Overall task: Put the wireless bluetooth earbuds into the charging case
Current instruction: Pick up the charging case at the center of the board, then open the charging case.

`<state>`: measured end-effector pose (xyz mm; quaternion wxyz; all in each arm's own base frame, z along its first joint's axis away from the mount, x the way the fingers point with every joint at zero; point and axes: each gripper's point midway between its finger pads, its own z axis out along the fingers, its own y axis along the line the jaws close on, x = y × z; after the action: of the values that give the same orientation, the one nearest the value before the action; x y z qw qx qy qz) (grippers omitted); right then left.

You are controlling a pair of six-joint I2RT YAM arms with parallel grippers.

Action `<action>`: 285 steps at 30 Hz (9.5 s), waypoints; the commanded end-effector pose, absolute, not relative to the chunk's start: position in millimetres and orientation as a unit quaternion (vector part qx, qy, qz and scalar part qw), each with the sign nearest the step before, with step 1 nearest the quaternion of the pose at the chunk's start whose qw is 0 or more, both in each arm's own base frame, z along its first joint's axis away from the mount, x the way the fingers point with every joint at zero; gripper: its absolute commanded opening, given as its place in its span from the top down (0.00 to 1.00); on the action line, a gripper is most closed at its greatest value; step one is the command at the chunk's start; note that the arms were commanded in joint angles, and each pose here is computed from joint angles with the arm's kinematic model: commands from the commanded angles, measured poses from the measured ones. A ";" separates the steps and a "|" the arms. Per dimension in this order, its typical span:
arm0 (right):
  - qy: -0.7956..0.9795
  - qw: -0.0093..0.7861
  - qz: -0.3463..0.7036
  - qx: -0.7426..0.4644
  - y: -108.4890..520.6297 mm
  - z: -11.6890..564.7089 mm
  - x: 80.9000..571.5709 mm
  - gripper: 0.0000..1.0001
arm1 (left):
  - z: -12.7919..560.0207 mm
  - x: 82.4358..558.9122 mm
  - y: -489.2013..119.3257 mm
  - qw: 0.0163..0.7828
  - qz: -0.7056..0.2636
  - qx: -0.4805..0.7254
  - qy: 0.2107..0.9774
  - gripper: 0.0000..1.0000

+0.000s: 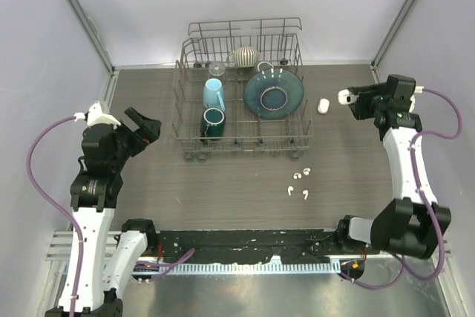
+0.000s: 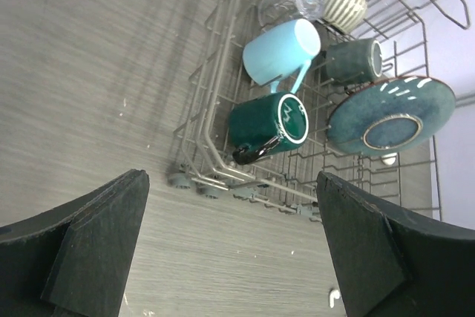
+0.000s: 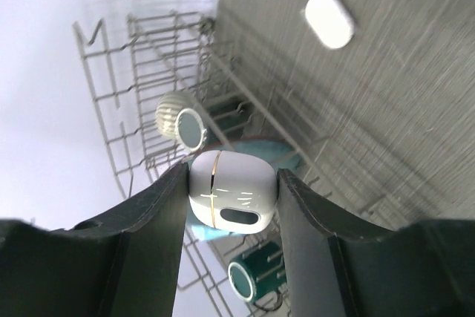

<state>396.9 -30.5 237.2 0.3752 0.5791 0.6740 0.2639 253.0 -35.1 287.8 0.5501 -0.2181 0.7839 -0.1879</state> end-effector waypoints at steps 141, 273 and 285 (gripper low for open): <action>0.726 0.302 0.579 0.216 254.6 332.3 290.8 0.13 | 325.3 270.9 -314.1 0.624 -0.383 0.166 0.661 1.00; 0.731 0.193 0.652 0.052 298.5 316.1 238.1 0.19 | 351.5 201.8 -274.3 0.717 -0.478 0.306 0.404 1.00; 0.765 0.307 0.554 -0.113 282.0 328.4 214.0 0.19 | 342.9 201.1 -257.8 0.737 -0.430 0.308 0.421 1.00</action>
<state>227.0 286.3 326.9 0.2688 -0.0284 0.7528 0.6002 197.0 -262.6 341.7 0.7182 0.3098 0.4271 -0.4536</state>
